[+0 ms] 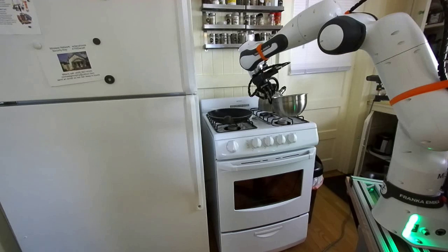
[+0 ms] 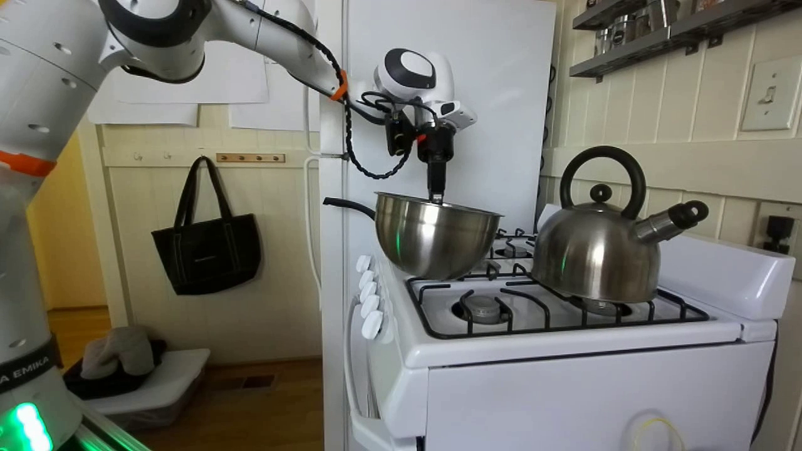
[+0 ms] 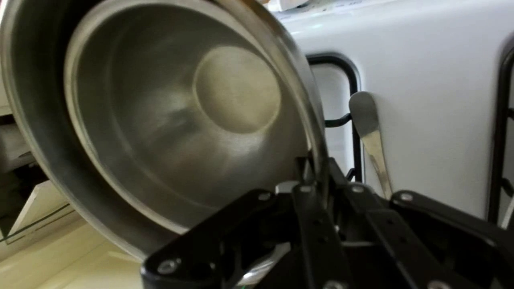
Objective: Move the silver bowl and the pan away
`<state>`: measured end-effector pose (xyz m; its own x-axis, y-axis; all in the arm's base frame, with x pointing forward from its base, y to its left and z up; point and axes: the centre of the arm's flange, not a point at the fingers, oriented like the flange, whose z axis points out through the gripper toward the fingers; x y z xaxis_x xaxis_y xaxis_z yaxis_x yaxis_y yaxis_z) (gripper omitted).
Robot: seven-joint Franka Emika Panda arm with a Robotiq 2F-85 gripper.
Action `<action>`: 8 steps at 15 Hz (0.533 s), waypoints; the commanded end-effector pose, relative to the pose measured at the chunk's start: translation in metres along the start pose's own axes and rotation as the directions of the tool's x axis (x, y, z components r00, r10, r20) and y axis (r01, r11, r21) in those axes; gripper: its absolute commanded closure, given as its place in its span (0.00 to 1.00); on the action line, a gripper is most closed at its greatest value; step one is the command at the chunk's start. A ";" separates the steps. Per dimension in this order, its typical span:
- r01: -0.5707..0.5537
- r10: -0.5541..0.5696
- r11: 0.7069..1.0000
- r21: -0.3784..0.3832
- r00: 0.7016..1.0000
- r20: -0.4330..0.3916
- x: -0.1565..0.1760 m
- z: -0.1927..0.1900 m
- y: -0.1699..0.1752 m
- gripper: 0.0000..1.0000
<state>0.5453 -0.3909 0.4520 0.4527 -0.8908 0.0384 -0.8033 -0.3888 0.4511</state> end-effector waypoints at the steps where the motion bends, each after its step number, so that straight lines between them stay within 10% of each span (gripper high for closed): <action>1: -0.089 0.091 0.993 0.079 0.995 -0.025 0.000 -0.006 0.015 0.97; 8: -0.260 0.269 0.961 0.091 0.956 -0.118 0.018 -0.008 0.023 0.97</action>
<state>0.5442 -0.4170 0.4633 0.3168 -0.9291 0.1910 -0.9091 -0.2400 0.3406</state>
